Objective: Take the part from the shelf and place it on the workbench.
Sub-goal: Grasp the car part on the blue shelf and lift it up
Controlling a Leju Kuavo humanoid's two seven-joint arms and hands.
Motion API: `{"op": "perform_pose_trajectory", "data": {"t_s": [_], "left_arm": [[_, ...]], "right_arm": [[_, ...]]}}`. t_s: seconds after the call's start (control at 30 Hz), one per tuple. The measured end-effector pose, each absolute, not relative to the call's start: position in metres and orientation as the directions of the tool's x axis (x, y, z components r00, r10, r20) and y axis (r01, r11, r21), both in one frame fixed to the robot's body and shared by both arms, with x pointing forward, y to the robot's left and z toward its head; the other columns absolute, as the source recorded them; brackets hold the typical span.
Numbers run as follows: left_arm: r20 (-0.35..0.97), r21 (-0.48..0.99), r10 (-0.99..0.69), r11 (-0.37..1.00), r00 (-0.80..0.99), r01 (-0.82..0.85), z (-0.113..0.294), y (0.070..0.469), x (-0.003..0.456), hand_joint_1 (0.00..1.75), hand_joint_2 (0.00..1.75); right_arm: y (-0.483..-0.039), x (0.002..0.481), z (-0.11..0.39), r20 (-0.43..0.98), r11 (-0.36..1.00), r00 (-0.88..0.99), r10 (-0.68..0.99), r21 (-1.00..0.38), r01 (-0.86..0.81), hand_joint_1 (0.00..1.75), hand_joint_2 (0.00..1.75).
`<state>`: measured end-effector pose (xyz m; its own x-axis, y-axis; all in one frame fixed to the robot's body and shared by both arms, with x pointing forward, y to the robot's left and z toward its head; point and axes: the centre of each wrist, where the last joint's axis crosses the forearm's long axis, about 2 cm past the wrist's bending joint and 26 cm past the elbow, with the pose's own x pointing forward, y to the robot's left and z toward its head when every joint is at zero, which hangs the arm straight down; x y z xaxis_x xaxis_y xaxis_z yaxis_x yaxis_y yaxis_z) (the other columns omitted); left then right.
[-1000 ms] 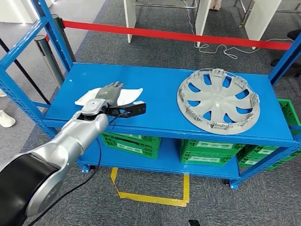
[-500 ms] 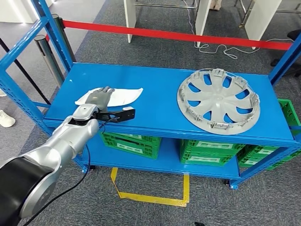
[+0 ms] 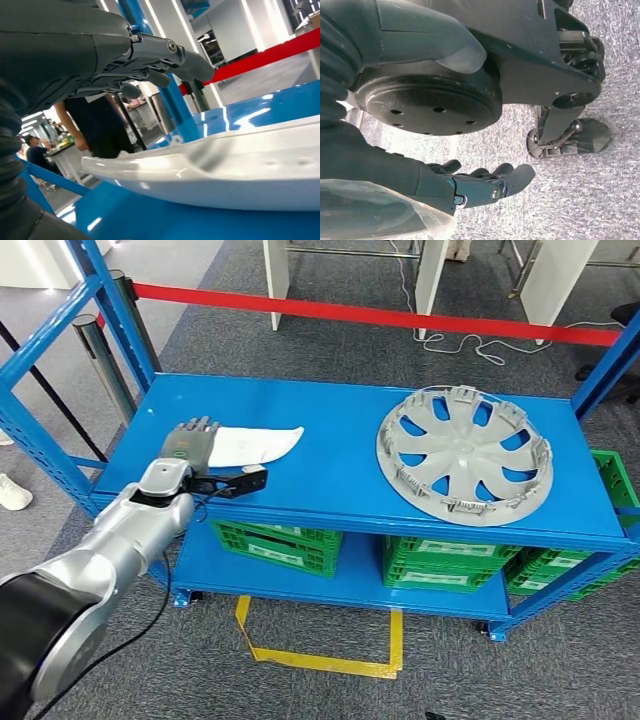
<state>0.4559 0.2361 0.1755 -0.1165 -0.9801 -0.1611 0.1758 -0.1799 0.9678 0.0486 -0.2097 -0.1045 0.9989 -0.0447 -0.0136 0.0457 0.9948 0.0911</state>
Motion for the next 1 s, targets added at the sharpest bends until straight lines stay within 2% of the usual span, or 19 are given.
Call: {"op": "perform_pose_trajectory", "data": {"t_s": [0.43,0.77,0.83,0.9,1.0], "left_arm": [[-0.243,0.955,-0.968,-0.25,-0.064,0.159,0.176,0.252,0.458,0.0,1.75],[-0.252,0.953,-0.966,-0.259,-0.06,0.159,0.176,0.255,0.458,0.04,1.75],[-0.254,0.952,-0.965,-0.26,-0.06,0.162,0.176,0.256,0.458,0.79,1.75],[-0.261,0.947,-0.964,-0.267,-0.061,0.177,0.175,0.257,0.458,1.61,1.75],[-0.276,0.934,-0.958,-0.287,-0.079,0.212,0.171,0.259,0.456,1.7,1.75]], "right_arm": [[-0.211,0.048,-0.105,-0.004,0.996,0.998,-0.066,0.057,0.066,0.0,1.75],[-0.211,0.048,-0.105,0.007,0.997,0.998,-0.067,0.049,0.066,0.0,1.75],[-0.211,0.048,-0.105,0.009,0.997,0.998,-0.066,0.048,0.065,0.0,1.75],[-0.212,0.048,-0.105,0.022,0.997,0.998,-0.064,0.042,0.063,0.0,1.75],[-0.212,0.047,-0.105,0.06,0.998,0.996,-0.064,0.017,0.063,0.0,1.75]]}}
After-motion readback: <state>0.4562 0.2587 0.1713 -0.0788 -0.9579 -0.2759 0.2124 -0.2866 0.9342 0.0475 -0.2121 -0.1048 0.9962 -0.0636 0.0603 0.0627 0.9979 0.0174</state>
